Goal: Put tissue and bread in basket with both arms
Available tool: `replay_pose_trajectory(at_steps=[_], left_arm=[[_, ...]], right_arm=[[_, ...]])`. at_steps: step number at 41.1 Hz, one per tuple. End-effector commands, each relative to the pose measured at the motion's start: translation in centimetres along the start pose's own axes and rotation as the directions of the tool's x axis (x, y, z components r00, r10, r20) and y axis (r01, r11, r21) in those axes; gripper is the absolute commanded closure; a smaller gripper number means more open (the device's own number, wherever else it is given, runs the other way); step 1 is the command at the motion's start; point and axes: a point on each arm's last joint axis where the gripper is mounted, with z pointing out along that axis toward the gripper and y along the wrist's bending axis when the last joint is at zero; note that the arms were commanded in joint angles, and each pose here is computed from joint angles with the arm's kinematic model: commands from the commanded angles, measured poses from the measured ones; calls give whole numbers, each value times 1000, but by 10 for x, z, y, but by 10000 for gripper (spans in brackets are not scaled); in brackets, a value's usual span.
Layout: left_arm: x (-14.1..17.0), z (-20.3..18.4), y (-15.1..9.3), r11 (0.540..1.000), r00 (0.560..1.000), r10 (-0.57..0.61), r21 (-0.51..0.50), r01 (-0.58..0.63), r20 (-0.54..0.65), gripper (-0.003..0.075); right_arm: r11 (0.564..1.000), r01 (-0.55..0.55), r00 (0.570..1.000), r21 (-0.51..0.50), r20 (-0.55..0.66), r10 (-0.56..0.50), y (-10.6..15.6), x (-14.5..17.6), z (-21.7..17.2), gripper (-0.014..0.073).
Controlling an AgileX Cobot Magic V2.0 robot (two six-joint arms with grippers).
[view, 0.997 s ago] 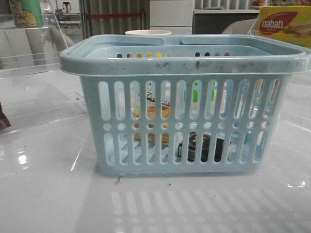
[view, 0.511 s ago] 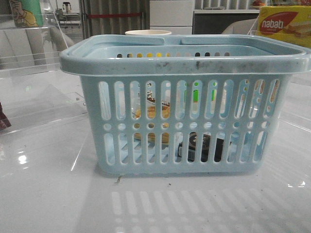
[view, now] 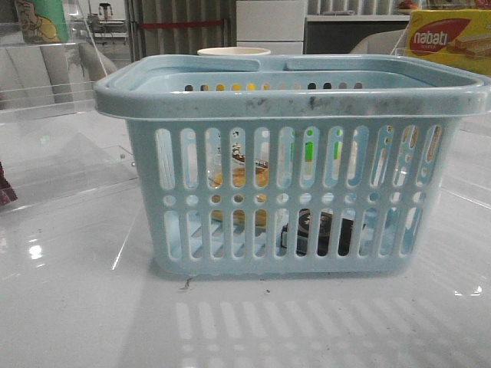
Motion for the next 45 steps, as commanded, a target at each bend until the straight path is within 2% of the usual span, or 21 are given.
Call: replay_pose_trajectory(at_steps=[1, 5, 11, 17, 22, 25, 31, 37, 45], left_arm=[[-13, -5, 0, 1000, 995, -11, -2, 11, 97, 629], [-14, -11, 3, 999, 990, -8, -30, 12, 141, 629], [-7, -25, 14, 986, 968, -22, -156, 63, 251, 629], [10, -40, 20, 943, 876, 3, -293, 158, 482, 629], [36, -41, 20, 892, 816, 42, -390, 229, 576, 629], [51, -35, 21, 862, 800, 58, -434, 261, 597, 629], [71, -24, 22, 816, 761, 88, -484, 315, 643, 629], [82, -15, 25, 795, 730, 79, -485, 364, 679, 629], [97, -4, 25, 785, 723, 65, -483, 389, 688, 629]], right_arm=[[1000, 8, 996, 16, 87, -9, -2, -12, -4, 540], [1000, 8, 996, 16, 87, -9, -2, -12, -4, 540], [1000, 8, 996, 16, 87, -9, -2, -12, -4, 540], [1000, 8, 996, 16, 87, -9, -2, -12, -4, 540], [1000, 8, 996, 16, 87, -9, -2, -12, -4, 540], [1000, 8, 996, 16, 87, -9, -2, -12, -4, 540], [1000, 8, 996, 16, 87, -9, -2, -12, -4, 540], [1000, 8, 996, 16, 87, -9, -2, -12, -4, 540], [1000, 8, 996, 16, 87, -9, -2, -12, -4, 540]])
